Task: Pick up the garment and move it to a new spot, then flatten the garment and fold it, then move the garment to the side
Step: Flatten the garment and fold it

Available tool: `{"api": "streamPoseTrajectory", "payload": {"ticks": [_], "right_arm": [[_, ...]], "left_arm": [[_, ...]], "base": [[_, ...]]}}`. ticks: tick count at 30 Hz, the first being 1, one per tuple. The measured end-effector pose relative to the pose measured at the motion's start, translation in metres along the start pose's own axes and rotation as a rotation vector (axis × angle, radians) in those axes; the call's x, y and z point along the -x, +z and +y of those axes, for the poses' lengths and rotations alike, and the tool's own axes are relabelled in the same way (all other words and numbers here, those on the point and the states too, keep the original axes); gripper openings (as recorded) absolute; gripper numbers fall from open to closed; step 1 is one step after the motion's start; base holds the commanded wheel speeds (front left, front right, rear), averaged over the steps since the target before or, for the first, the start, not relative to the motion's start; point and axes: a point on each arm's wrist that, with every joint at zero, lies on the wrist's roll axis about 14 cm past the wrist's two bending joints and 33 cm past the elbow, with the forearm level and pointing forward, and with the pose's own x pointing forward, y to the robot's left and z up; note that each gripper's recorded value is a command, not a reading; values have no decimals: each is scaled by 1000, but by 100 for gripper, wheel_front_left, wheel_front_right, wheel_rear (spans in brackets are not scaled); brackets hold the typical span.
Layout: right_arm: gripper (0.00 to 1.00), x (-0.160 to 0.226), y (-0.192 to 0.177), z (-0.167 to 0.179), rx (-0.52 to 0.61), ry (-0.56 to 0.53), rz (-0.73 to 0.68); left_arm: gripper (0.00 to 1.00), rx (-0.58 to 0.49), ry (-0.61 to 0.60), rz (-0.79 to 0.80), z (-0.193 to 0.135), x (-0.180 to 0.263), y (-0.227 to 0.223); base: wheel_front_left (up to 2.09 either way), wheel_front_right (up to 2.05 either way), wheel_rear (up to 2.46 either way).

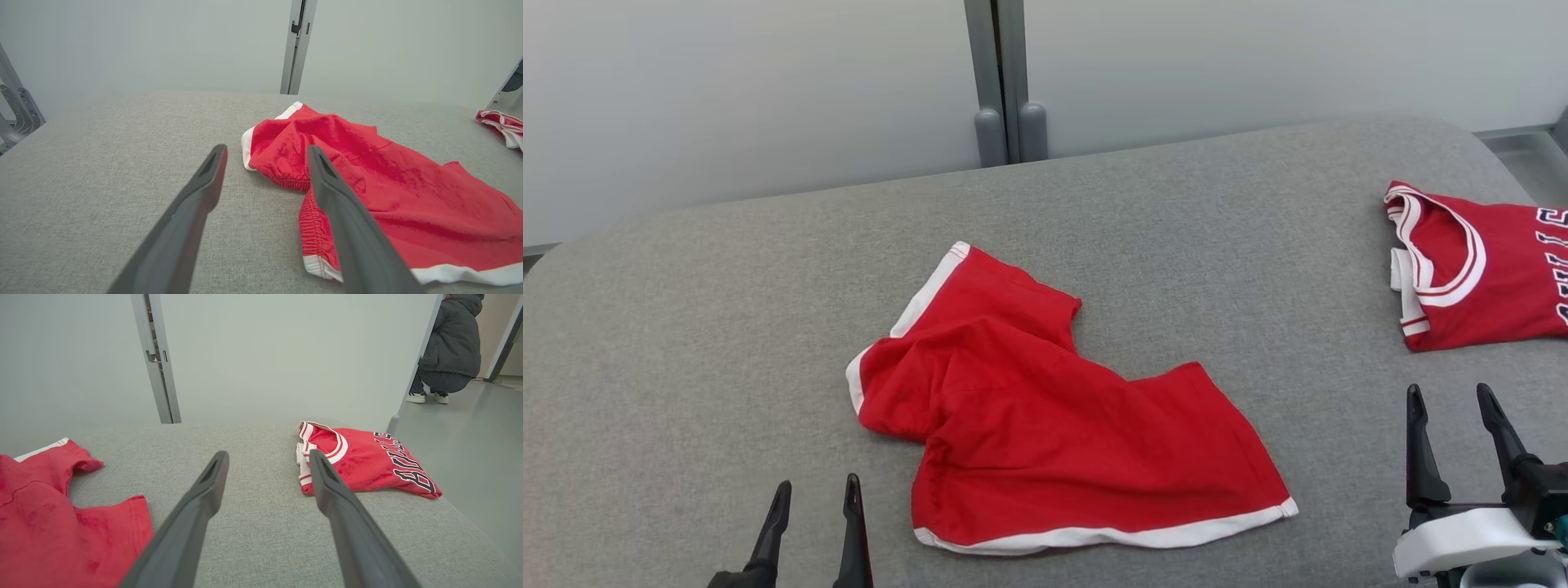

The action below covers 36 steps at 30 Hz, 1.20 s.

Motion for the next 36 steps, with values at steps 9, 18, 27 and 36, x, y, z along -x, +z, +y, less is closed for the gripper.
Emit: {"api": "streamPoseTrajectory", "payload": {"ticks": [9, 18, 27, 36], "right_arm": [[100, -1, -3, 30, -17, 92, 8], [100, 8, -20, 65, -47, 206, 66], [100, 8, -22, 67, -52, 211, 71], [100, 6, -14, 60, -43, 195, 45]], "left_arm": [[100, -17, 71, -46, 25, 23, 3], [100, -18, 67, -11, 32, 32, -10], [100, -27, 57, -12, 33, 30, -10], [100, -21, 25, 14, 25, 29, -18]], "base": [[0, 0, 0], [0, 0, 0], [0, 0, 0], [0, 0, 0]]}}
